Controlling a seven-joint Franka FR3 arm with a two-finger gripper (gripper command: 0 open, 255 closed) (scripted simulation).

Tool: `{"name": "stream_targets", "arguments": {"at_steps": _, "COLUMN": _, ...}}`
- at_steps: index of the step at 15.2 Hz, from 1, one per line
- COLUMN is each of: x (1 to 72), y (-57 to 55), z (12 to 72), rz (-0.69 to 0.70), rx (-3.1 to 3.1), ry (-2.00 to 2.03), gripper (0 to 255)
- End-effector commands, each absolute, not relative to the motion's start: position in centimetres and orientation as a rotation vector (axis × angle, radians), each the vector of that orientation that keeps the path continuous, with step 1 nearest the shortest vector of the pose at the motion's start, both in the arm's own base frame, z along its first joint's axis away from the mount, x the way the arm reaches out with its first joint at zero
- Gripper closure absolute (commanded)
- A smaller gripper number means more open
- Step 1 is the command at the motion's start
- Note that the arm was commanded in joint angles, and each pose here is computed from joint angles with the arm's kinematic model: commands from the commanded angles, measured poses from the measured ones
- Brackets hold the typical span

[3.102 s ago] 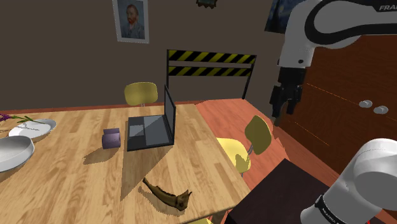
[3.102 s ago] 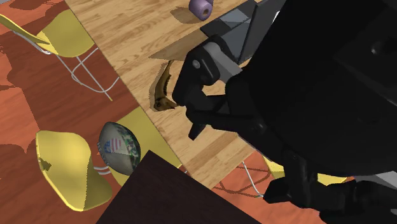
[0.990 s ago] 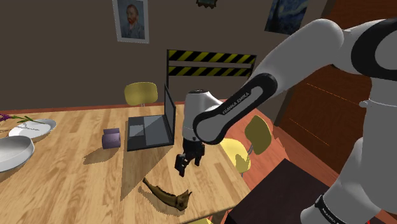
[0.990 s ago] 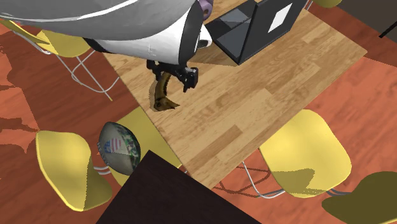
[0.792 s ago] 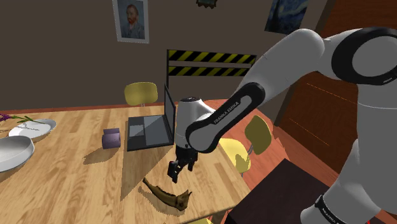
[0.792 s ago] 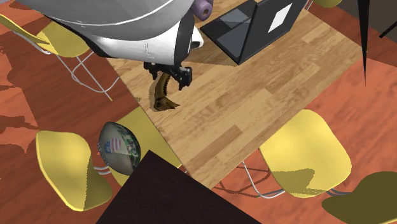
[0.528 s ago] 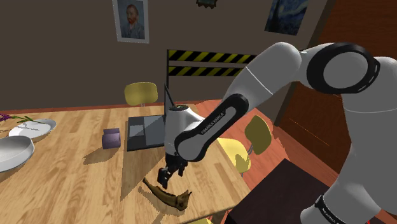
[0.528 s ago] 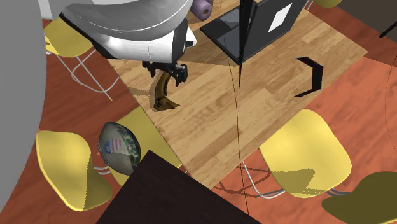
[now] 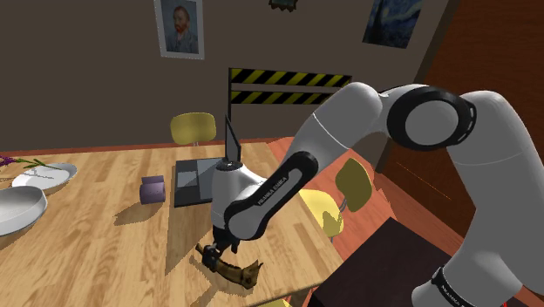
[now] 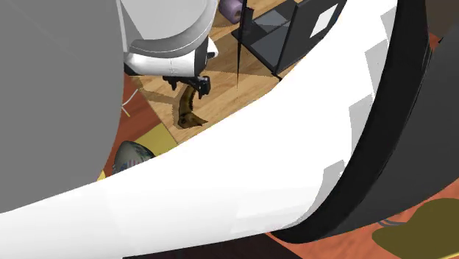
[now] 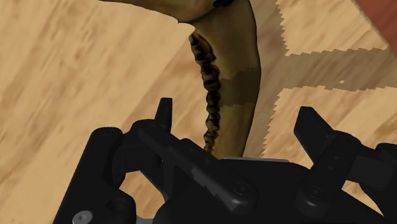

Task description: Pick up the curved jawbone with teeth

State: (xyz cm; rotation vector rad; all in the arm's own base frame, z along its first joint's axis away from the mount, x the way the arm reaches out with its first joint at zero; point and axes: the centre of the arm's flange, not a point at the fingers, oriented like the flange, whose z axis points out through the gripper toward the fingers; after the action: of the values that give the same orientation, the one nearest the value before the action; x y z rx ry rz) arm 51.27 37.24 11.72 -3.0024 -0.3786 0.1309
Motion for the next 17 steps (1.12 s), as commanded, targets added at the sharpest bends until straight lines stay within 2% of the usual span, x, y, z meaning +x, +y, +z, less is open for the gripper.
{"name": "stream_targets", "arguments": {"at_steps": 1, "x": 51.4, "y": 37.2, "z": 10.6, "rz": 0.13, "rx": -3.002, "ry": -0.379, "gripper": 0}}
{"name": "stream_targets", "arguments": {"at_steps": 5, "x": 51.4, "y": 37.2, "z": 9.3, "rz": 0.13, "rx": -3.002, "ry": -0.379, "gripper": 0}}
{"name": "stream_targets", "arguments": {"at_steps": 6, "x": 51.4, "y": 37.2, "z": 9.3, "rz": 0.13, "rx": -3.002, "ry": -0.379, "gripper": 255}}
{"name": "stream_targets", "arguments": {"at_steps": 17, "x": 51.4, "y": 37.2, "z": 10.3, "rz": 0.13, "rx": -3.002, "ry": -0.379, "gripper": 255}}
